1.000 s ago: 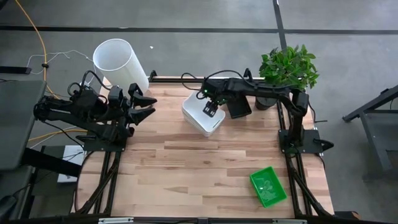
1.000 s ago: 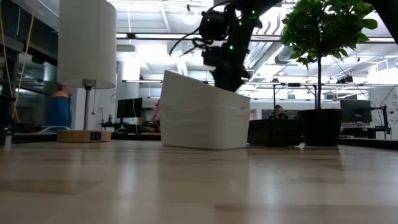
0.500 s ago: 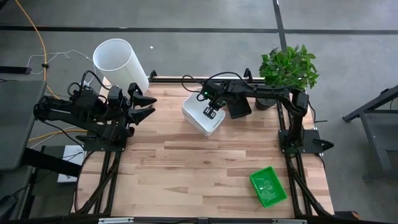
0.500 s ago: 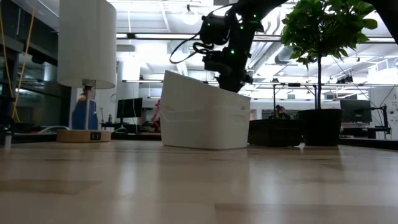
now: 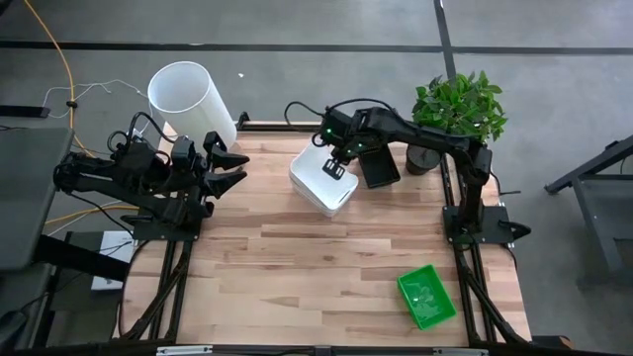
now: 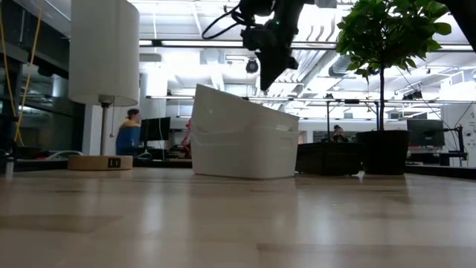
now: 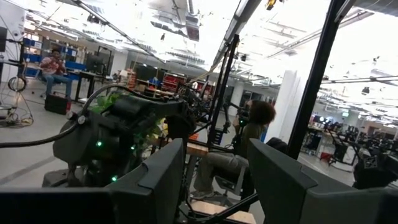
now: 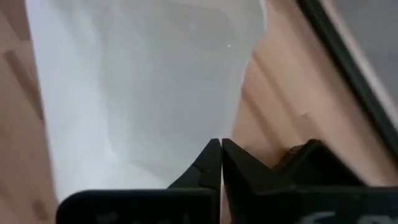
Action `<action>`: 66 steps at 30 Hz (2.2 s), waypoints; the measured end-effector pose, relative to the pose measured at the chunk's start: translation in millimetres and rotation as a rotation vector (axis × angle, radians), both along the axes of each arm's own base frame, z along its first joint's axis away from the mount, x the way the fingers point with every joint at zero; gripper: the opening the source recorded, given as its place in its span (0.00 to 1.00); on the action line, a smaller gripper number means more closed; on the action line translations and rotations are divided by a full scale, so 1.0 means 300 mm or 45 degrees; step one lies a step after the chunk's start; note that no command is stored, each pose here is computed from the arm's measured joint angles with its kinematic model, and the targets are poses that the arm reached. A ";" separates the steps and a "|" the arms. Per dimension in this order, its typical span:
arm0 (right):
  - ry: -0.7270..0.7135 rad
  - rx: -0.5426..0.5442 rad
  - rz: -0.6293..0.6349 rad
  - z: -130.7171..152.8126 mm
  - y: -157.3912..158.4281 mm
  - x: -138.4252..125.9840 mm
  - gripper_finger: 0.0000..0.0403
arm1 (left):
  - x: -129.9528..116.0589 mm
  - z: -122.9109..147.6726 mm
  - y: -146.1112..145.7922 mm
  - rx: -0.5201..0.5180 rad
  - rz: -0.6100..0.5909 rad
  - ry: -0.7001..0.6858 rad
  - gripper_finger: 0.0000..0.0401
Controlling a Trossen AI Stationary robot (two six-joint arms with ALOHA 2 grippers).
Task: Stack baskets by color
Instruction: Stack the bottom white bin on top of the top white bins
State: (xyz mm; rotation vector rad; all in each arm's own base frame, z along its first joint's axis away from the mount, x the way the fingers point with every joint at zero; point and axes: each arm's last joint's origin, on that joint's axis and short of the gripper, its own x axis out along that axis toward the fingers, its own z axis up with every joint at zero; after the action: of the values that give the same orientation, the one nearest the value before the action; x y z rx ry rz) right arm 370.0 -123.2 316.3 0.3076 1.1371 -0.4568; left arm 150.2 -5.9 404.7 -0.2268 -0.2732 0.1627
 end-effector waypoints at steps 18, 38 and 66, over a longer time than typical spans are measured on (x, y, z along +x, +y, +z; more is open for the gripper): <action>0.039 0.117 -0.219 -0.272 0.008 -0.005 0.54 | 0.000 0.000 -0.001 -0.029 -0.022 -0.007 0.42; 0.084 -0.139 -0.078 -0.283 -0.046 -0.004 0.56 | 0.000 0.000 -0.001 -0.030 -0.017 -0.007 0.42; -0.159 0.081 -0.126 -0.159 -0.046 -0.097 0.00 | 0.000 0.000 -0.001 -0.030 -0.017 -0.005 0.42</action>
State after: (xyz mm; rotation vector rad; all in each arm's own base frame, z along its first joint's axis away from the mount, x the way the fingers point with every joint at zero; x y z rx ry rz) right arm 341.0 -137.0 268.7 0.4437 1.0187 -0.4820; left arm 150.3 -6.1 404.7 -0.2522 -0.2740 0.1526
